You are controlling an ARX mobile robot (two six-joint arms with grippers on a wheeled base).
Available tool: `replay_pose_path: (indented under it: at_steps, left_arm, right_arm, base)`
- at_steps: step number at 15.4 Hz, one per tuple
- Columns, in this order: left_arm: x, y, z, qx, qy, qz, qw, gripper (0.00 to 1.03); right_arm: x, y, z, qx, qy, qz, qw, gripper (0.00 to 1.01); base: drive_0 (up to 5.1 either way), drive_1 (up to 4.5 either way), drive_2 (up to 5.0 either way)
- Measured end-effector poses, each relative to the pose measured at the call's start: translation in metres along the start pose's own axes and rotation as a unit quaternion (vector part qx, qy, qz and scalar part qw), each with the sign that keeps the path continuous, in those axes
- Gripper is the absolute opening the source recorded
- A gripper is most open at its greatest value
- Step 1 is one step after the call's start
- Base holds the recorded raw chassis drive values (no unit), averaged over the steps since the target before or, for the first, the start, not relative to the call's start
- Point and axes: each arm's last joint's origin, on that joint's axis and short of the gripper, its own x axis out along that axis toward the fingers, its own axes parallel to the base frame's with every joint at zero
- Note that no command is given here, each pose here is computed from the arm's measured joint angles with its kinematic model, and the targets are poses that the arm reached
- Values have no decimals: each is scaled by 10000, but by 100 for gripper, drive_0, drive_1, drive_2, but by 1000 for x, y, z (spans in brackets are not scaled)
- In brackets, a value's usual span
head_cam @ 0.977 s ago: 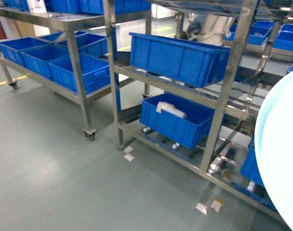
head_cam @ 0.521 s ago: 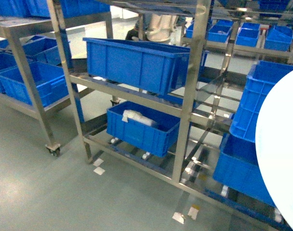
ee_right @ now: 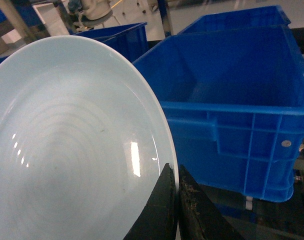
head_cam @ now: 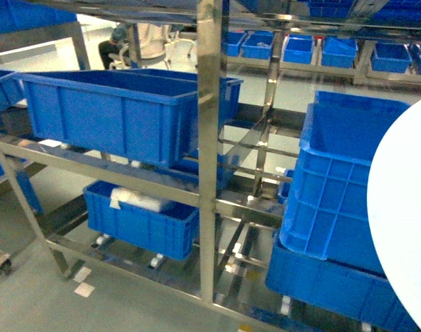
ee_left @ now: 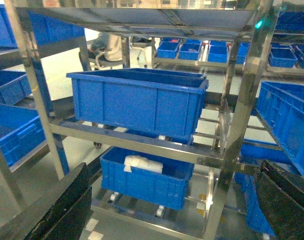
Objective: Place blue tray on left shelf second layer neatly
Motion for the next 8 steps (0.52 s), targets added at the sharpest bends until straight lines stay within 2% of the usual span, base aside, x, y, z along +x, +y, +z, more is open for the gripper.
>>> replay_pose_path:
  at_steps: [1,8]
  left_arm:
    - [0,0,0,0,2,0,10000,98]
    - [0,0,0,0,-6,6,10000,98]
  right_arm:
    - [0,0,0,-3,-5,3,10000,2]
    - [0,0,0,-2,-5,3,10000,2]
  base:
    - [-165,259,-589]
    - [-158,-158,-158]
